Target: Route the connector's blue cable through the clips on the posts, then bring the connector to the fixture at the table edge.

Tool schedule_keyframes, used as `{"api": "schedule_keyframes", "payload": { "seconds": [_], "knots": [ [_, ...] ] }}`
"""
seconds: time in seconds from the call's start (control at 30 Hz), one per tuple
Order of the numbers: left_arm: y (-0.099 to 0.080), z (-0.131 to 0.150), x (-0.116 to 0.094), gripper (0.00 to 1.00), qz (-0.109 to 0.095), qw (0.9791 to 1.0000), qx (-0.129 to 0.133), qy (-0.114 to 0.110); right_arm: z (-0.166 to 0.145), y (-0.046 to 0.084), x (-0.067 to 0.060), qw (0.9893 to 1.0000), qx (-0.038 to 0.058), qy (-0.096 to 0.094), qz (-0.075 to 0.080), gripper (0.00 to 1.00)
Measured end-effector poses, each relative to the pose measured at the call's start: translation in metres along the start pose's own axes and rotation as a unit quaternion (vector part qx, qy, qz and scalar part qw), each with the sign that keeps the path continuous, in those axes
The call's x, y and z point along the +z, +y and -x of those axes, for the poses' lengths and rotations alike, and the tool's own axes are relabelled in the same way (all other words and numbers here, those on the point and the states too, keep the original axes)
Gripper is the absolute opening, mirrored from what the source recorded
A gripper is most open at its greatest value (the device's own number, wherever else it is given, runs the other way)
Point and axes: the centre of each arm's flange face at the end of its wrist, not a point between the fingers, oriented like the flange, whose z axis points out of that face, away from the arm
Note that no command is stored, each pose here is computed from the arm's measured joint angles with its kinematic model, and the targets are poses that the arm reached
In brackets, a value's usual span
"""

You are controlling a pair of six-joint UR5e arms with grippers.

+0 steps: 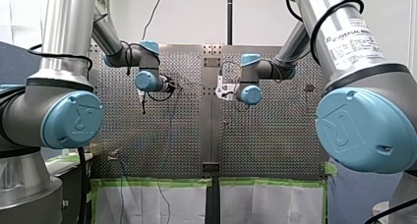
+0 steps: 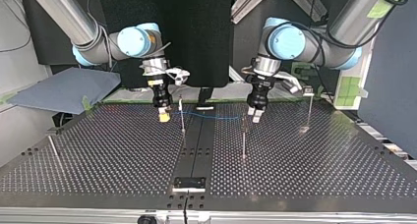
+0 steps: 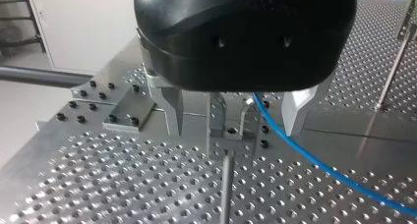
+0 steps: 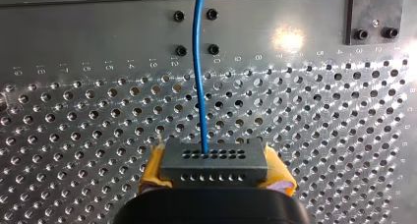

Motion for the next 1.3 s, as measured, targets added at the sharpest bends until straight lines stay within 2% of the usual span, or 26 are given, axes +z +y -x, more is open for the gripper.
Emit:
{"api": "schedule_keyframes", "payload": {
  "seconds": [0.17,0.37,0.83,1.3],
  "knots": [
    [-0.002,0.005,-0.005,1.00,-0.005,0.9999,-0.008,-0.012,0.000,0.000,0.000,1.0000,-0.0001,0.000,0.000,0.00],
    [-0.004,0.006,-0.006,1.00,-0.007,0.9998,-0.012,-0.016,0.000,-0.001,0.000,1.0000,-0.0004,0.001,0.000,0.00],
    [-0.005,-0.005,-0.016,1.00,-0.005,0.9999,-0.013,-0.002,0.000,-0.001,0.000,1.0000,0.0000,-0.001,-0.001,0.00],
    [-0.004,-0.006,-0.016,1.00,-0.005,0.9999,-0.015,-0.002,0.001,-0.002,-0.001,1.0000,-0.0001,-0.004,-0.001,0.00]
  ]
}}
